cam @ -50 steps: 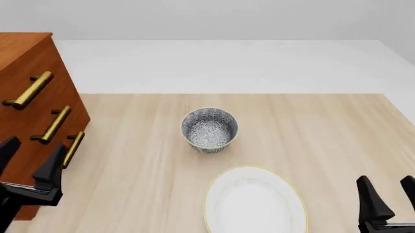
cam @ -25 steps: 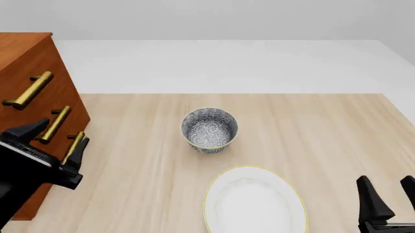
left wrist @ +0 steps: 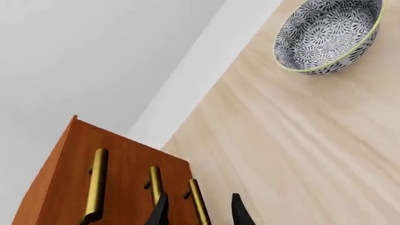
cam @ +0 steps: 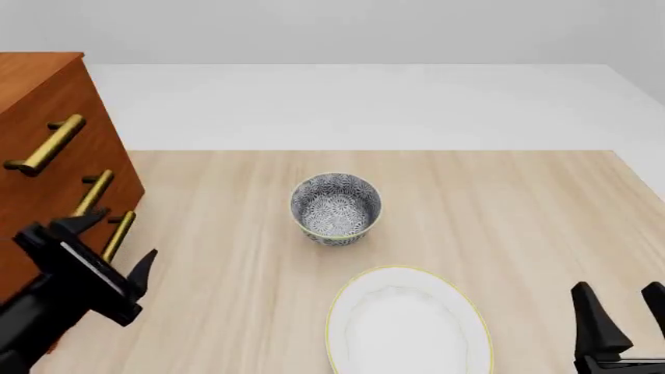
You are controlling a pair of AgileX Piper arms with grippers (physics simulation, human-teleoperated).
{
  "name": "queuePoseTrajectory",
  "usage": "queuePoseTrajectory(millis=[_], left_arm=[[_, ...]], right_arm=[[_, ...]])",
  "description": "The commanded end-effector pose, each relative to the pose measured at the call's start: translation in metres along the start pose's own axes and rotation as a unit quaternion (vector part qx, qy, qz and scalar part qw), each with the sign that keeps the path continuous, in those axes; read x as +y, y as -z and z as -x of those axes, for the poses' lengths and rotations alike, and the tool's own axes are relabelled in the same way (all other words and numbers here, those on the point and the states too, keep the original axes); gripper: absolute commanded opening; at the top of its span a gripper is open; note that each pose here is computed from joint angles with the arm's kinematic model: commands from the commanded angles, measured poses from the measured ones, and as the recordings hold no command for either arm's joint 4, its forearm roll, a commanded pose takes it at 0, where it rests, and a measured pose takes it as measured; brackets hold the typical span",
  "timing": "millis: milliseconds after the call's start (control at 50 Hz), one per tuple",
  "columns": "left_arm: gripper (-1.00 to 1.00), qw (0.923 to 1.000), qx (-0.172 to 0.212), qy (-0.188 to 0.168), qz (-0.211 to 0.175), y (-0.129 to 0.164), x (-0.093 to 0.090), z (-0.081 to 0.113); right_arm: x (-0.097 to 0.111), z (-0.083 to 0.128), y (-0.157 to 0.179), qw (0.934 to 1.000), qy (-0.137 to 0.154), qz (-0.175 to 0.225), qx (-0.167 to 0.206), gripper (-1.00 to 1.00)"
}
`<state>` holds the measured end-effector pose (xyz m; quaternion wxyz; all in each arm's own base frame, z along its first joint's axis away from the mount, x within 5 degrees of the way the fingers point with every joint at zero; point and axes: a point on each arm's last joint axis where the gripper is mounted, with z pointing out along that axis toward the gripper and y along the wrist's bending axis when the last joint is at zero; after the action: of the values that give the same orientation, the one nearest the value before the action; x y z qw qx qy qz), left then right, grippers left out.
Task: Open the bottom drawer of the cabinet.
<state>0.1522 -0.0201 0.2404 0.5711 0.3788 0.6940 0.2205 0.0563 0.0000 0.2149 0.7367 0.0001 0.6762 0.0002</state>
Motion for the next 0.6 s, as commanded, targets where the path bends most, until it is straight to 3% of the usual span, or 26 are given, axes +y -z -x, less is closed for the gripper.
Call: queuePoseTrajectory(millis=[20, 260, 460, 600], left_arm=[[1.00, 0.9971, 0.017, -0.074, -0.009, -0.004, -0.011, -0.013], [1.00, 0.9910, 0.049, -0.122, -0.023, -0.015, -0.022, -0.031], [1.00, 0.9875, 0.065, -0.141, -0.030, -0.020, -0.028, -0.042], [1.00, 0.9788, 0.072, -0.189, -0.033, -0.026, -0.039, -0.055]], right_arm=[[0.000, 0.000, 0.000, 1.0000, 0.000, 0.000, 0.000, 1.00], [0.000, 0.000, 0.000, 1.0000, 0.000, 0.000, 0.000, 1.00], [0.000, 0.000, 0.000, 1.0000, 0.000, 0.000, 0.000, 1.00], [0.000, 0.000, 0.000, 1.0000, 0.000, 0.000, 0.000, 1.00]])
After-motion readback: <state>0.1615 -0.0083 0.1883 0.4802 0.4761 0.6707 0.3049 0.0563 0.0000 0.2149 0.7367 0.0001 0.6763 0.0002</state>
